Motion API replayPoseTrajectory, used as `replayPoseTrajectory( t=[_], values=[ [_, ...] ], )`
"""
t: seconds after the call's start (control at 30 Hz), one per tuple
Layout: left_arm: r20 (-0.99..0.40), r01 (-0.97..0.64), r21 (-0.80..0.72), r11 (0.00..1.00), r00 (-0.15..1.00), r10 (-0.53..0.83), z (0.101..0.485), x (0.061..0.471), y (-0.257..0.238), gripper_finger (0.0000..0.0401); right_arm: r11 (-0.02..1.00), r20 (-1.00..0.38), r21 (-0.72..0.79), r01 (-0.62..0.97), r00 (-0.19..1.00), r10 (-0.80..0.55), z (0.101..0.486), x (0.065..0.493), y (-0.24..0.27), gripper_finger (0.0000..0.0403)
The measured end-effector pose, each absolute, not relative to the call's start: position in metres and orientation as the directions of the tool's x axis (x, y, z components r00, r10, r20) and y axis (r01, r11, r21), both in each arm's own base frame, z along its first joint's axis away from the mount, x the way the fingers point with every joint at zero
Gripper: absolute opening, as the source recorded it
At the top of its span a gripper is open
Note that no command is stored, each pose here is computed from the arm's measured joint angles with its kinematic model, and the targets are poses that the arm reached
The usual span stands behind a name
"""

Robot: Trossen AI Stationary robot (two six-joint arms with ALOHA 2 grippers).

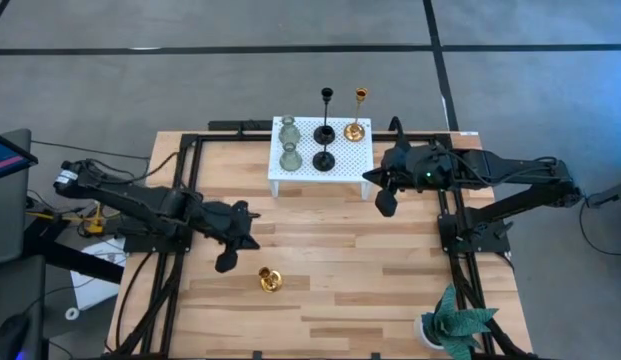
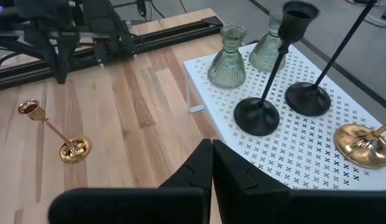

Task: Pick & Place candle stick holders
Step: Align the golden candle holder with the golden candle holder on the shelf

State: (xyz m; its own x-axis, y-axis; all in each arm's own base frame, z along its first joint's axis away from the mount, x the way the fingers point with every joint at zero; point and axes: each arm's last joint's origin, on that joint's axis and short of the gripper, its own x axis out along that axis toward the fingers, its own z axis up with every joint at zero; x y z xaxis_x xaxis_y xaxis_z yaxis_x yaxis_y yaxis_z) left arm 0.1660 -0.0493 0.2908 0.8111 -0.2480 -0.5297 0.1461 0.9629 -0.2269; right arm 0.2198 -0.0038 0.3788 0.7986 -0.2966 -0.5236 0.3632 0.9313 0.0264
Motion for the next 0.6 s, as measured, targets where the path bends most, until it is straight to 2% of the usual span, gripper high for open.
replayPoseTrajectory(
  t=[0.27, 0.47, 0.6],
  values=[
    [-0.562, 0.15, -0.262, 0.953, 0.779, -0.277, 0.28, 0.169, -0.064, 0.0004, 0.932, -0.524, 0.027, 0.362, 0.799, -0.296, 0.379, 0.22, -0.004, 0.0],
    [-0.661, 0.048, -0.308, 0.95, 0.708, -0.249, 0.232, 0.159, -0.07, 0.0004, 0.934, -0.525, 0.029, 0.356, 0.801, -0.289, 0.379, 0.22, -0.003, 0.0],
    [-0.606, 0.034, -0.335, 0.942, 0.758, -0.243, 0.21, 0.159, -0.075, 0.0004, 0.934, -0.525, 0.029, 0.356, 0.801, -0.289, 0.379, 0.22, -0.003, 0.0]
  ],
)
